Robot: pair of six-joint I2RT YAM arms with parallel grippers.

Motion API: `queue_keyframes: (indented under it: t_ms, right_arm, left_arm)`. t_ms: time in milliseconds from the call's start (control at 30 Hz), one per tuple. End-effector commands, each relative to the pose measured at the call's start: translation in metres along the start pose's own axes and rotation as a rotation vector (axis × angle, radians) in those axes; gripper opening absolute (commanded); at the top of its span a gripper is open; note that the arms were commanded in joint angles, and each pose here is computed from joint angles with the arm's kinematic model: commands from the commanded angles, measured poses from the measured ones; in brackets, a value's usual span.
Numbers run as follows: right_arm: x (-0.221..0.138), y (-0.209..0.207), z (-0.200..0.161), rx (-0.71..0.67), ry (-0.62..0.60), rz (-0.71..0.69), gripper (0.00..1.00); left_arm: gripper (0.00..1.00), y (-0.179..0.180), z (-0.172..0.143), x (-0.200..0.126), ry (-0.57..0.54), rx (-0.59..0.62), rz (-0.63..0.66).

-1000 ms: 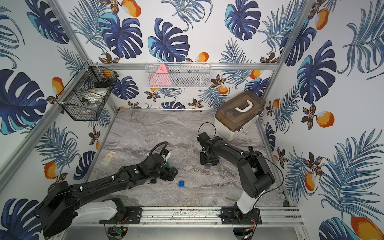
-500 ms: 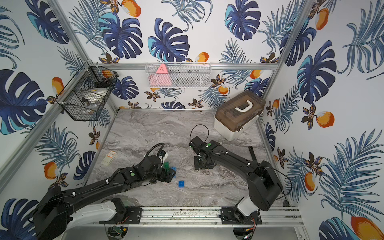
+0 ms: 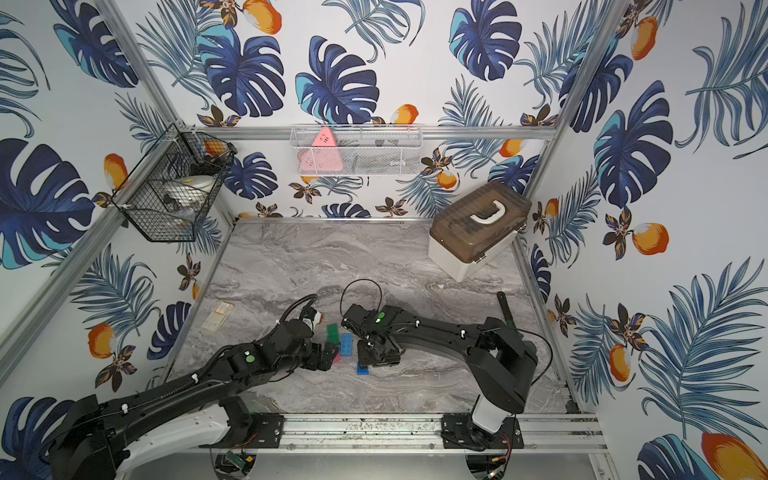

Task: Assemble a spoon with lego
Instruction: Pick up the lego brick from the center of the board.

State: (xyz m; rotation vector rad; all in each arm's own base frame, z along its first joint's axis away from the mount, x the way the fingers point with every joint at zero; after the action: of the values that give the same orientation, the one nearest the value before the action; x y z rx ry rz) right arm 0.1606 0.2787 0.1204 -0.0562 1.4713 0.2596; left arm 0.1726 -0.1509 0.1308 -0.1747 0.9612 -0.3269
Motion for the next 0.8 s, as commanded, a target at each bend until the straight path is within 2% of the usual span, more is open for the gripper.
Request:
queue_keyframes:
  t_ms: [0,367,767]
  right_arm:
    - [0.002,0.011,0.002,0.003,0.004,0.028,0.62]
    - [0.024,0.024,0.001,-0.03,0.062,0.012,0.61]
    - [0.034,0.024,0.006,-0.03,0.067,-0.049,0.5]
  left_arm:
    - [0.99,0.011,-0.008,-0.004,0.007,-0.034,0.053]
    - [0.99,0.019,-0.012,-0.011,-0.006,-0.054,0.072]
    - [0.99,0.018,-0.012,-0.01,-0.006,-0.047,0.072]
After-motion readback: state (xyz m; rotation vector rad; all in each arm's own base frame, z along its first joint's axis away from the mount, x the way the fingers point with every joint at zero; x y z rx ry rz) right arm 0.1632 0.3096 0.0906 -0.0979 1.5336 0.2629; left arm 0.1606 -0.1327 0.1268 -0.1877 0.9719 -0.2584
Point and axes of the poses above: each gripper's point midway between its finger pads, its own x axis out along the fingers, its own y axis along the line the jaws close on, z = x × y, the point moved 6 cm from there along -x, back along the fingers, and after that the axes turned 1 degree about -x, right-handed, at the moved point
